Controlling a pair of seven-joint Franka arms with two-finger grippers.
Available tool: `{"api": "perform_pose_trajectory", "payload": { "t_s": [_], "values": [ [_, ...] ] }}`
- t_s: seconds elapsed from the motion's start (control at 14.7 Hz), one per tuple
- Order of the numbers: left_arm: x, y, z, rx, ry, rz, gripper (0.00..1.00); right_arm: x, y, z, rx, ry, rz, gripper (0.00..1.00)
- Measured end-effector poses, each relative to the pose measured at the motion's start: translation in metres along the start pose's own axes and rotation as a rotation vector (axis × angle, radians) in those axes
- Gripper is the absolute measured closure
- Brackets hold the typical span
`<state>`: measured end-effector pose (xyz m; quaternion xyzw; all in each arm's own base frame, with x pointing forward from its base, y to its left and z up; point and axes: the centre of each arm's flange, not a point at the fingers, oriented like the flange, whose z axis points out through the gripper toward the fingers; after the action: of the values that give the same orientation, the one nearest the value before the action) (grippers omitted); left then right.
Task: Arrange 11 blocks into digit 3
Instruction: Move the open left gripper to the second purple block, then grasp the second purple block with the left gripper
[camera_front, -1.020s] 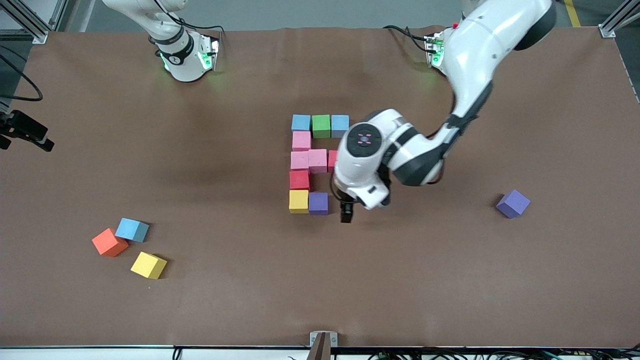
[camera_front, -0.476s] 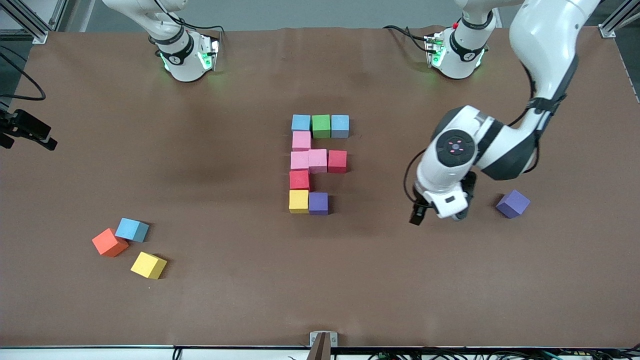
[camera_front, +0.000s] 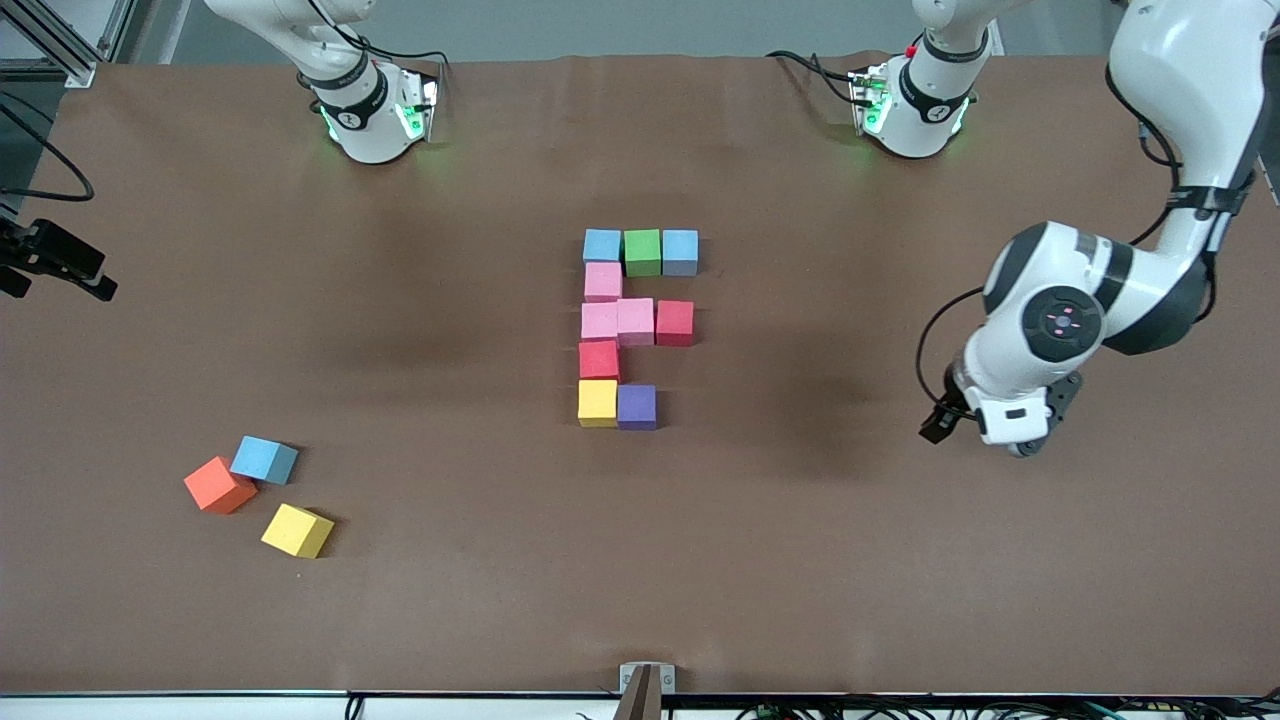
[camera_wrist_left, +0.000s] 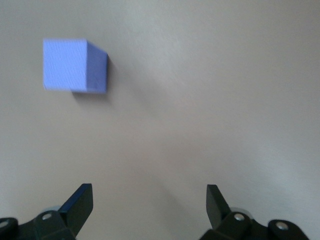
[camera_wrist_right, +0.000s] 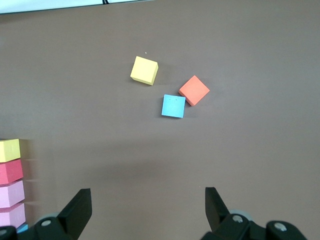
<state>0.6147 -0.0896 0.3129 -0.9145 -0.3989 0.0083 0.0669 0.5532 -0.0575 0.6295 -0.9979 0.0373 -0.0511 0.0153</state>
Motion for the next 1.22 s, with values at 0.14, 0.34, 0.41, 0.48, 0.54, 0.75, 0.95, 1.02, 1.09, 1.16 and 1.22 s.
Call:
{"api": "perform_pose_trajectory", "payload": {
  "t_s": [0.14, 0.34, 0.41, 0.48, 0.54, 0.75, 0.95, 1.02, 1.09, 1.16, 1.22],
  "values": [
    [0.027, -0.023, 0.010, 0.009, -0.016, 0.068, 0.00, 0.000, 0.000, -0.001, 0.000, 0.004, 0.000, 0.00],
    [0.064, -0.055, 0.027, 0.008, -0.045, 0.097, 0.00, 0.000, 0.000, -0.002, 0.000, 0.006, 0.000, 0.00],
    [0.074, -0.063, 0.032, 0.000, -0.051, 0.101, 0.00, 0.000, 0.000, -0.002, 0.000, 0.005, 0.000, 0.00],
    [0.083, -0.069, 0.036, -0.012, -0.055, 0.107, 0.00, 0.001, 0.000, -0.002, 0.000, 0.004, 0.000, 0.00],
    [0.092, -0.077, 0.041, -0.025, -0.059, 0.118, 0.00, 0.001, -0.001, -0.001, 0.000, 0.002, -0.001, 0.00],
    [0.117, -0.097, 0.062, -0.063, -0.077, 0.158, 0.00, 0.002, -0.008, 0.002, 0.001, -0.003, -0.014, 0.00],
    [0.129, -0.108, 0.082, -0.076, -0.101, 0.167, 0.00, 0.002, -0.013, 0.003, 0.002, -0.004, -0.023, 0.00],
    [0.131, -0.109, 0.088, -0.078, -0.110, 0.167, 0.00, 0.002, -0.014, 0.003, 0.002, -0.004, -0.024, 0.00],
    [0.132, -0.110, 0.094, -0.076, -0.118, 0.165, 0.00, 0.002, -0.015, 0.003, 0.002, -0.004, -0.027, 0.00],
    [0.135, -0.113, 0.102, -0.065, -0.118, 0.170, 0.00, 0.002, -0.017, 0.003, 0.002, -0.004, -0.029, 0.00],
    [0.138, -0.116, 0.110, -0.048, -0.110, 0.180, 0.00, 0.002, -0.018, 0.003, 0.003, -0.004, -0.032, 0.00]
  ]
}}
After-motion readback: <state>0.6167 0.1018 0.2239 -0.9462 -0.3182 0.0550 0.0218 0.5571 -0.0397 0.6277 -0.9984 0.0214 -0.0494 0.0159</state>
